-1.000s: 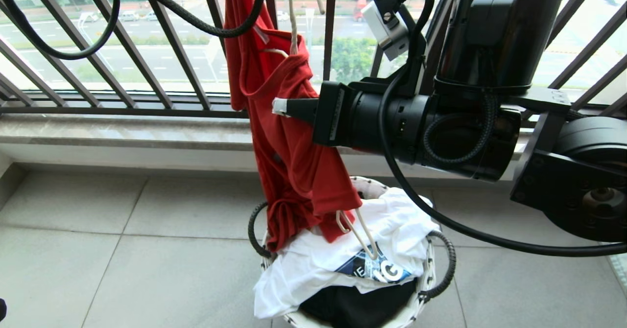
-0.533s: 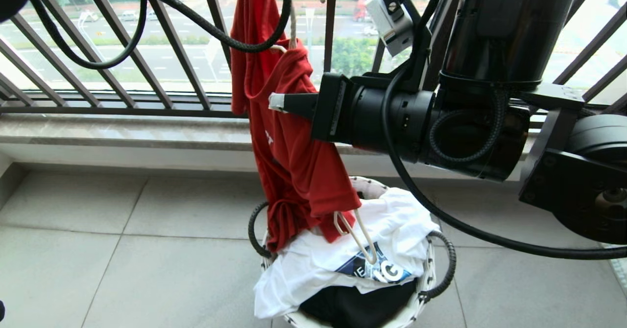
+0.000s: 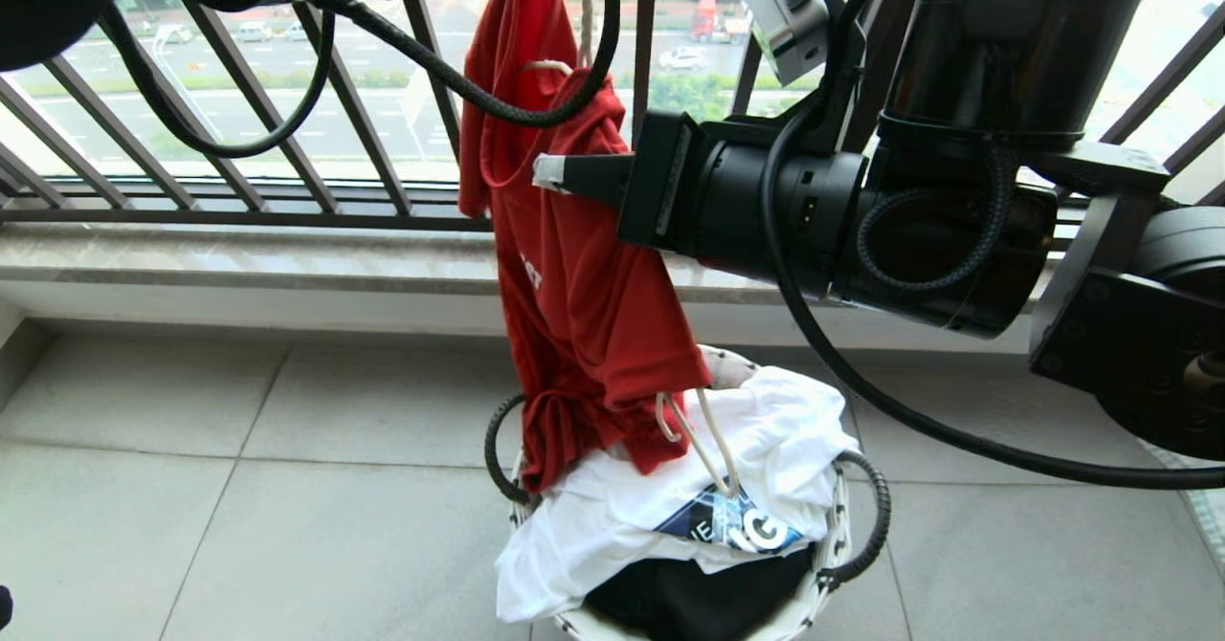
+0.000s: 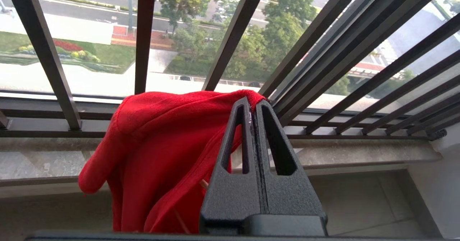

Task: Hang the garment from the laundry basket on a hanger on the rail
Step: Hang the clothes on the clothes rack

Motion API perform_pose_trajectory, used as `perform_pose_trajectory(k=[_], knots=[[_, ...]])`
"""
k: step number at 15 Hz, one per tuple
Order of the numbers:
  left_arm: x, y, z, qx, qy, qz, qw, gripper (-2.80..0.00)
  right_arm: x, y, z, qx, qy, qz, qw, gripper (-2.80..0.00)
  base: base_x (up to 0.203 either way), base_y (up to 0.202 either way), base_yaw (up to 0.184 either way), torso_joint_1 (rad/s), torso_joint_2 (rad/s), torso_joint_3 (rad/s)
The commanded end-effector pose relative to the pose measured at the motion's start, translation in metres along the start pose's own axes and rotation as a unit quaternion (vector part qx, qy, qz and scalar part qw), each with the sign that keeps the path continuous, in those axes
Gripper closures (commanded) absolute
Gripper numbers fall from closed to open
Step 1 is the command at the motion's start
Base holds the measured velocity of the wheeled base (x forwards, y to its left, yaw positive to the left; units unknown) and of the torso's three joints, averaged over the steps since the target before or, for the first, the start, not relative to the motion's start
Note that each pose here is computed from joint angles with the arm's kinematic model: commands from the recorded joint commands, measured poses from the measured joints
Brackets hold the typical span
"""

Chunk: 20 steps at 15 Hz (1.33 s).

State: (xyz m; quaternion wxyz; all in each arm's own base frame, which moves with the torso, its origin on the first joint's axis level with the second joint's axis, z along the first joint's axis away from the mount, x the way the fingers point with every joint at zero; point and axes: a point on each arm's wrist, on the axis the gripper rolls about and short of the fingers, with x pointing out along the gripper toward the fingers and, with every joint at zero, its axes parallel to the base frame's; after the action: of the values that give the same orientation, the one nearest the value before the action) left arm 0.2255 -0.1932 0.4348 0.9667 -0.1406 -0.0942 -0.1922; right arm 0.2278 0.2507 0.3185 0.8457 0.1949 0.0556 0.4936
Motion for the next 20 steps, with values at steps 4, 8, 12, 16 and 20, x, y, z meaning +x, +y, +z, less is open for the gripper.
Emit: perform_pose_trajectory(k=[4, 8, 12, 16, 20], knots=[[-0.02, -0.012, -0.002, -0.007, 0.06, -0.022, 0.9979, 0.0, 0.009, -0.012, -0.001, 0.002, -0.001, -0.014, 1.0, 0.0, 0.0, 0.0, 0.0, 0.0, 0.0, 0.0], [-0.034, -0.022, 0.002, -0.008, 0.074, -0.045, 0.9962, 0.0, 0.019, -0.021, -0.007, 0.003, 0.004, -0.024, 1.0, 0.0, 0.0, 0.0, 0.0, 0.0, 0.0, 0.0], [-0.045, -0.026, -0.006, 0.012, 0.128, -0.054, 0.9903, 0.0, 0.019, -0.024, -0.005, 0.002, 0.001, -0.027, 1.0, 0.0, 0.0, 0.0, 0.0, 0.0, 0.0, 0.0], [-0.048, -0.022, -0.01, 0.031, 0.155, -0.043, 0.9865, 0.0, 0.018, -0.025, -0.002, 0.002, -0.002, -0.03, 1.0, 0.0, 0.0, 0.0, 0.0, 0.0, 0.0, 0.0], [-0.054, -0.02, -0.007, 0.038, 0.163, -0.047, 0.9848, 0.0, 0.02, -0.027, -0.004, 0.002, -0.001, -0.031, 1.0, 0.0, 0.0, 0.0, 0.0, 0.0, 0.0, 0.0]])
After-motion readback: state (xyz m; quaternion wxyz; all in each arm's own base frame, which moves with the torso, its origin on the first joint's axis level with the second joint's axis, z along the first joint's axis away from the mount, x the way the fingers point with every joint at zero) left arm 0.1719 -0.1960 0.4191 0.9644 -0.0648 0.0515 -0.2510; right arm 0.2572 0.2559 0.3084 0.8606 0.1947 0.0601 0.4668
